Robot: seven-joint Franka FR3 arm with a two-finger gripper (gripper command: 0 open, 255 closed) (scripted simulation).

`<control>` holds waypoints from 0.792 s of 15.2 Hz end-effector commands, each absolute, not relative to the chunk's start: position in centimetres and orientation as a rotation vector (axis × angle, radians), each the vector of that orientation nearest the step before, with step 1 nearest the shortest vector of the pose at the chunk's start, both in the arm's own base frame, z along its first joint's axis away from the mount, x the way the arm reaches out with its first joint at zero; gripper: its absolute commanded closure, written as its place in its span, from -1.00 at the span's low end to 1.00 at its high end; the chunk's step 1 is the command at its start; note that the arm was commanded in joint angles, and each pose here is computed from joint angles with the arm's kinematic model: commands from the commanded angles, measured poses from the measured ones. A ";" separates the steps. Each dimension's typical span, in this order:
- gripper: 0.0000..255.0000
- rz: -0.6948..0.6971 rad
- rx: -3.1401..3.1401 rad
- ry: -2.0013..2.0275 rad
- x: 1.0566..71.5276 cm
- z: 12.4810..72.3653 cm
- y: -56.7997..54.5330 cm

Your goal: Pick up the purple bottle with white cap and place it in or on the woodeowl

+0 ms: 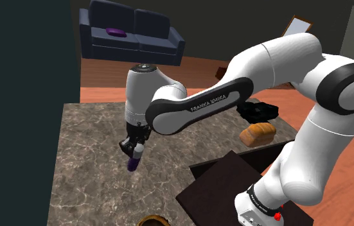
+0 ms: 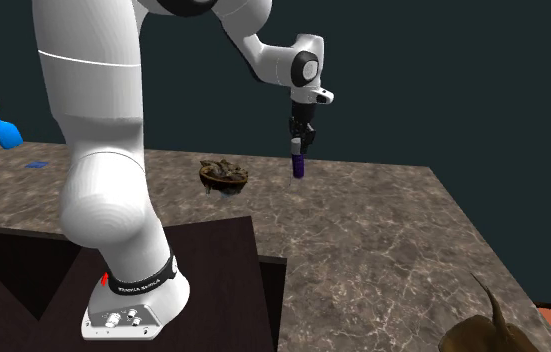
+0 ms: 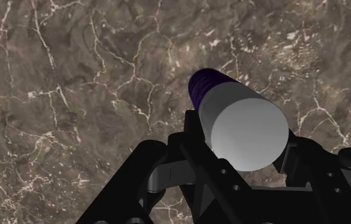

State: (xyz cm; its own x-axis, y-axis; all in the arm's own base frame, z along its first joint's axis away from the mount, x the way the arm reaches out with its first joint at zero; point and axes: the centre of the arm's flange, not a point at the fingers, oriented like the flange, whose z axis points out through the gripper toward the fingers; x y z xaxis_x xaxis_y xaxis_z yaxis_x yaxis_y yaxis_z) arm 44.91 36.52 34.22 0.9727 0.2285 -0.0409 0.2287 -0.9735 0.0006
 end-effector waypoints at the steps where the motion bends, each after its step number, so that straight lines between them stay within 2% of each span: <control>1: 1.00 -0.064 3.115 0.361 44.8 35.2 36.5; 12: 1.00 -0.064 3.115 0.361 44.8 41.1 36.5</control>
State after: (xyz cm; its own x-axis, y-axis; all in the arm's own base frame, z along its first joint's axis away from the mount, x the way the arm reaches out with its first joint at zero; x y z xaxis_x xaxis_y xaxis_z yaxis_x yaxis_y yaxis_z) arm 44.82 36.60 40.45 0.9727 0.2285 -0.0408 0.2288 -0.9735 0.0006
